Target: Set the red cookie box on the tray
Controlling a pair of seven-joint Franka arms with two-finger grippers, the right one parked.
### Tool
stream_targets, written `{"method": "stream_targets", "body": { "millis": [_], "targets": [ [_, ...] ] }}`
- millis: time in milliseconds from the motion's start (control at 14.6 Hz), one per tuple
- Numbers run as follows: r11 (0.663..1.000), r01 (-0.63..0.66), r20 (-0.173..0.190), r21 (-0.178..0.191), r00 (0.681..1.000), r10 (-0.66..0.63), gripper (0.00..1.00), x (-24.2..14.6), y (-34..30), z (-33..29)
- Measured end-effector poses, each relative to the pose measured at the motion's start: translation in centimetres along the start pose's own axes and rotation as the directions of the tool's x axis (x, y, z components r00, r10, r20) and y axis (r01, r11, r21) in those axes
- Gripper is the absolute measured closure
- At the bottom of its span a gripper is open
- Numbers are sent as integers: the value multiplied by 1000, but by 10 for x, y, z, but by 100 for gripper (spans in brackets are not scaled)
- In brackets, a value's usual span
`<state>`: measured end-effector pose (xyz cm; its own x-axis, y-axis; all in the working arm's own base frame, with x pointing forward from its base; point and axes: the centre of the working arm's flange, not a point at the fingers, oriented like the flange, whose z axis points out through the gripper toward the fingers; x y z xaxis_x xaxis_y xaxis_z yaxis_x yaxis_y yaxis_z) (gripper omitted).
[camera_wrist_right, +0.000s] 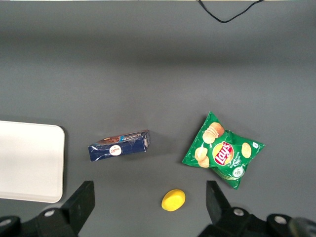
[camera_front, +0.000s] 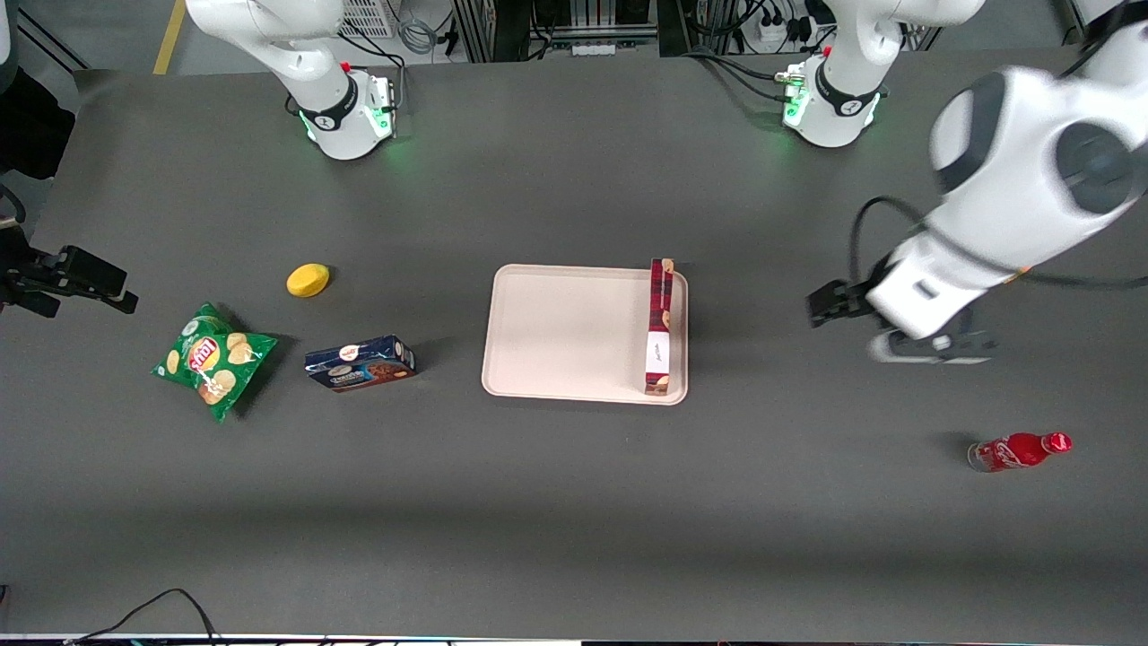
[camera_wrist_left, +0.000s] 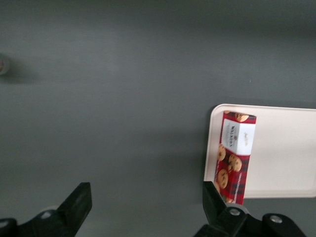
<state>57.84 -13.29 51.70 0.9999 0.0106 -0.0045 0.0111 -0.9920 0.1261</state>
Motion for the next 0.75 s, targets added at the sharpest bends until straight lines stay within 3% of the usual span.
{"method": "stream_targets", "body": {
  "millis": [205, 410, 752],
  "targets": [
    [1000, -12, -10, 1, 1000, 12, 0, -22, -56, -58],
    [997, -63, -32, 54, 997, 64, 0, -49, -84, -103],
    [988, -98, -8, 123, 995, 99, 0, -68, -99, -123]
  ]
}}
